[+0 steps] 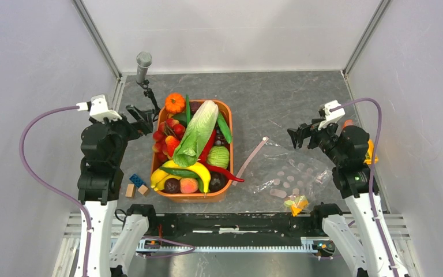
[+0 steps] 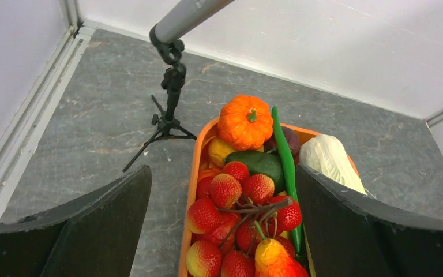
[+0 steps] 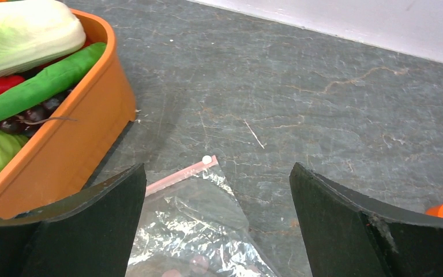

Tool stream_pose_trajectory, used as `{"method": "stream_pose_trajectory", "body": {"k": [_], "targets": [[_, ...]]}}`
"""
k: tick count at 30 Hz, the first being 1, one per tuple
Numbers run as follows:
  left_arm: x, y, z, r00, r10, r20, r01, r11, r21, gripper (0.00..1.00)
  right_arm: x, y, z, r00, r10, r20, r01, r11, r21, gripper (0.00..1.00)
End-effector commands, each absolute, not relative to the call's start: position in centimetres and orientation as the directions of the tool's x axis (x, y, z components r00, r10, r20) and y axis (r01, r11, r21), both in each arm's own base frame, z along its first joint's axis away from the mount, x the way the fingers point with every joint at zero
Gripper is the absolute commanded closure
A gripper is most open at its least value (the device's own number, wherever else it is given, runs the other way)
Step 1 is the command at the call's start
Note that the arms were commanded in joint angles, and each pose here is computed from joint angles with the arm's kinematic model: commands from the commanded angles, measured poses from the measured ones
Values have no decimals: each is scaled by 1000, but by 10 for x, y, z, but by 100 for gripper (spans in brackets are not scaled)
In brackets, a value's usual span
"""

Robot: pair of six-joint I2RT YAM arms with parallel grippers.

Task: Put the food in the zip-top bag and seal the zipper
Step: Move the bin to the center of the board.

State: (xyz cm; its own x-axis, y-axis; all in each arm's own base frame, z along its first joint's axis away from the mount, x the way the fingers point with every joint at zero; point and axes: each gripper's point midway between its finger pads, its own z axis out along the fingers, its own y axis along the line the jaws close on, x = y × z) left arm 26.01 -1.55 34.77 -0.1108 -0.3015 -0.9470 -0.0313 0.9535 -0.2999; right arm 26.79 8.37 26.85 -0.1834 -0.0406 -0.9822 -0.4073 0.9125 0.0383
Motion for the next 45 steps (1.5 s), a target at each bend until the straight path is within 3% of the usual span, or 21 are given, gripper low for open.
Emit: {"method": "stream_pose_trajectory", "body": {"k": [1,9,16,20,28,34,45], "targets": [[236,-9,358,-76,-394,-916,-88,917,-388,0,257,99,279,-141,-28,-990,-491,870,46,2],[194,-44,359,-62,-409,-910,136,900,-414,0,227,120,291,-71,-8,-997,-622,782,38,2],[170,-45,342,-155,-416,-896,102,896,-433,0,208,114,260,-155,-45,-987,-608,792,59,2],[157,-34,317,-213,-450,-867,-10,889,-458,0,189,120,247,-184,-24,-983,-637,764,101,2],[143,-37,281,-295,-505,-811,-70,858,-509,0,143,152,198,-340,-11,-940,-774,572,273,2],[144,-40,271,-316,-545,-777,-95,833,-545,0,132,159,190,-360,13,-933,-793,522,313,2],[166,-47,226,-449,-560,-696,-167,818,-551,0,147,155,170,-397,2,-918,-754,568,328,2]]}}
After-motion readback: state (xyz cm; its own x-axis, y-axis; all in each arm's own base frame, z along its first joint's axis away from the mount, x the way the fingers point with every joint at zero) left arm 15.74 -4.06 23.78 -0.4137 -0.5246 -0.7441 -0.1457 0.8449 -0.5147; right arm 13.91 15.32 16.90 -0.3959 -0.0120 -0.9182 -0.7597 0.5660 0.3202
